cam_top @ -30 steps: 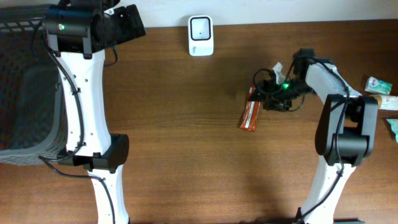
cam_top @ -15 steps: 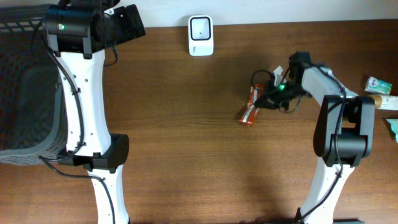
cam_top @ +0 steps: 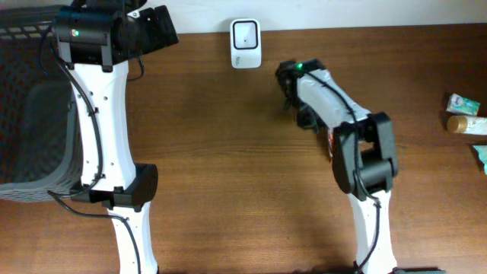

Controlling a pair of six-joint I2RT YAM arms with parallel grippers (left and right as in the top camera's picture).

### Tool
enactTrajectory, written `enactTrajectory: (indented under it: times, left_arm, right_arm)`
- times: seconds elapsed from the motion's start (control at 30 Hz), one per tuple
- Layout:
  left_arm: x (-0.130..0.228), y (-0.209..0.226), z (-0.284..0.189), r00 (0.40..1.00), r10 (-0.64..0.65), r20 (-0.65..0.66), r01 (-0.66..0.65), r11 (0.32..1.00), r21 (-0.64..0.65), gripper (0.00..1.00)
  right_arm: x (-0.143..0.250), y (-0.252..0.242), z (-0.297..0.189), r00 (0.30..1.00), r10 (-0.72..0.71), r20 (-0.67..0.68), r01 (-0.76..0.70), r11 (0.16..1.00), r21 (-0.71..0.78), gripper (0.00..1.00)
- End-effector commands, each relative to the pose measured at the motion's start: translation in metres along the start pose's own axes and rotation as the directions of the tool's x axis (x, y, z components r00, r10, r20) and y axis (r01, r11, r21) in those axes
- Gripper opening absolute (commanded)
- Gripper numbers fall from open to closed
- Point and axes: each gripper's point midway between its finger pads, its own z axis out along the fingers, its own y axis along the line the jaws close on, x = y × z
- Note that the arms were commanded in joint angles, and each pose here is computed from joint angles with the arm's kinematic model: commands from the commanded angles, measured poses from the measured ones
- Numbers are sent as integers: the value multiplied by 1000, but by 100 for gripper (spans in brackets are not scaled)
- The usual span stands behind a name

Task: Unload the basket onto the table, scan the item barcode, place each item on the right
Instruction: 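Hold the red snack bar up to the scanner with the right gripper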

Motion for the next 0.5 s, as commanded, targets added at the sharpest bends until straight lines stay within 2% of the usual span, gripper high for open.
enactTrajectory:
  times: [0.0, 0.03, 0.1, 0.17, 0.2, 0.23, 0.3, 0.33, 0.37, 0.47]
  left_arm:
    - [0, 2, 2, 1000, 12, 0, -12, 1000, -8, 99]
    - [0, 2, 2, 1000, 12, 0, -12, 1000, -8, 99]
    - [0, 2, 2, 1000, 12, 0, -12, 1000, -8, 99]
    - [0, 2, 2, 1000, 11, 0, -11, 1000, -8, 99]
    - [0, 2, 2, 1000, 12, 0, -12, 1000, -8, 99]
    - [0, 2, 2, 1000, 12, 0, -12, 1000, -8, 99]
    - [0, 2, 2, 1000, 11, 0, -11, 1000, -8, 99]
    - [0, 2, 2, 1000, 12, 0, -12, 1000, -8, 99]
    - [0, 2, 2, 1000, 12, 0, -12, 1000, -8, 99]
    - [0, 2, 2, 1000, 12, 0, -12, 1000, -8, 99]
  right_arm:
    - [6, 44, -14, 1000, 9, 13, -7, 993, -117, 7]
    - [7, 59, -20, 1000, 4, 22, 0, 987, -163, 12]
    - [10, 88, -37, 999, -14, 42, 24, 966, -259, 29]
    - [5, 107, -61, 997, -34, 74, 58, 937, -344, 35]
    - [-1, 107, -72, 995, -39, 95, 71, 929, -364, 51]
    - [-8, 101, -83, 993, -25, 111, 65, 927, -371, 58]
    - [-30, 66, -112, 991, 9, 133, 43, 925, -378, 63]
    - [-38, 49, -118, 990, 6, 141, 49, 924, -380, 70]
    - [-45, 24, -121, 989, -24, 144, 77, 922, -380, 72]
    - [-41, -15, -98, 993, -100, 55, 114, 899, -423, 73]
